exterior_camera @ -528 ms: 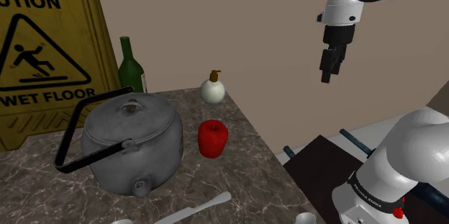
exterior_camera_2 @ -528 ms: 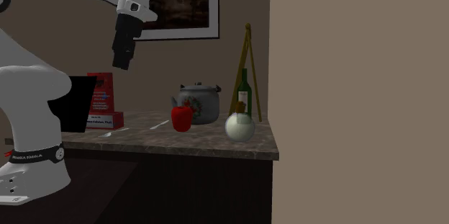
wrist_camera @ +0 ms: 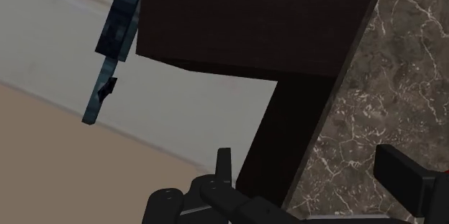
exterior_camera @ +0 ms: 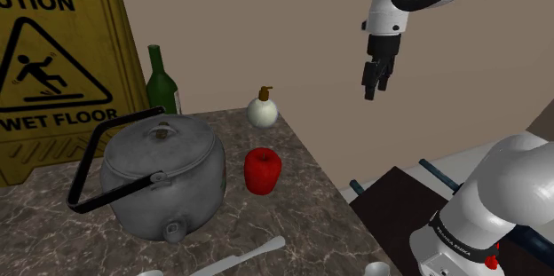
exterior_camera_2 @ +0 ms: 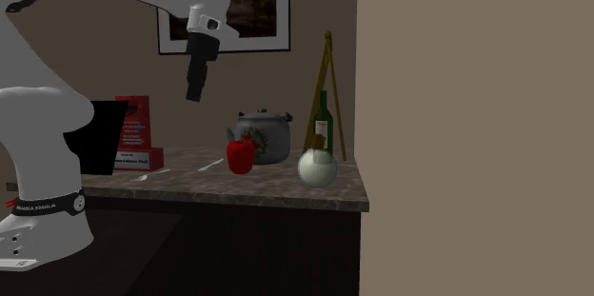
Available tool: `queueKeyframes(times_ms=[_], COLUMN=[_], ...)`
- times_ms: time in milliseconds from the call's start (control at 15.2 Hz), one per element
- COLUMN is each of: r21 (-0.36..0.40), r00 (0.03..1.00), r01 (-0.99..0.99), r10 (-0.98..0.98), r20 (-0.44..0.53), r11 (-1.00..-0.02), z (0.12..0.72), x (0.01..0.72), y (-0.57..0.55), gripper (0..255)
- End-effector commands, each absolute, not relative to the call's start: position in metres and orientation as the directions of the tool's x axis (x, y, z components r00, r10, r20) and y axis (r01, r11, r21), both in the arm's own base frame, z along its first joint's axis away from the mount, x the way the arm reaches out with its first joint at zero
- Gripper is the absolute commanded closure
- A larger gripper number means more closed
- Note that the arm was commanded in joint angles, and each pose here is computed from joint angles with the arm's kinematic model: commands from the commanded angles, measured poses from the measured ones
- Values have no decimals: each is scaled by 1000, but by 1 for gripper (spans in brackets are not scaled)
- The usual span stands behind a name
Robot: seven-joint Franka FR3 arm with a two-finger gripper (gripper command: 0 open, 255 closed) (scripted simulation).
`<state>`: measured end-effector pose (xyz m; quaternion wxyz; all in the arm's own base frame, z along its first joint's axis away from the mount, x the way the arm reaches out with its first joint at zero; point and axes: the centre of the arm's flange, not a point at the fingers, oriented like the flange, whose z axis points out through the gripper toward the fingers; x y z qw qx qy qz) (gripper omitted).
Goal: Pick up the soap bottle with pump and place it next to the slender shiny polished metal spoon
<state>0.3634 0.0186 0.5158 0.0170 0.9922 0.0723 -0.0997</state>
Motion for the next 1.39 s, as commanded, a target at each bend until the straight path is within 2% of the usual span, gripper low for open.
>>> queueKeyframes(times_ms=[0,1320], r21=[15,-22], r00=[970,965], r01=[156,241], r10=[150,242], r20=[-191,-97], r11=[-988,-970], z=[507,442], x=[386,612], y=[25,104], gripper=[0,0])
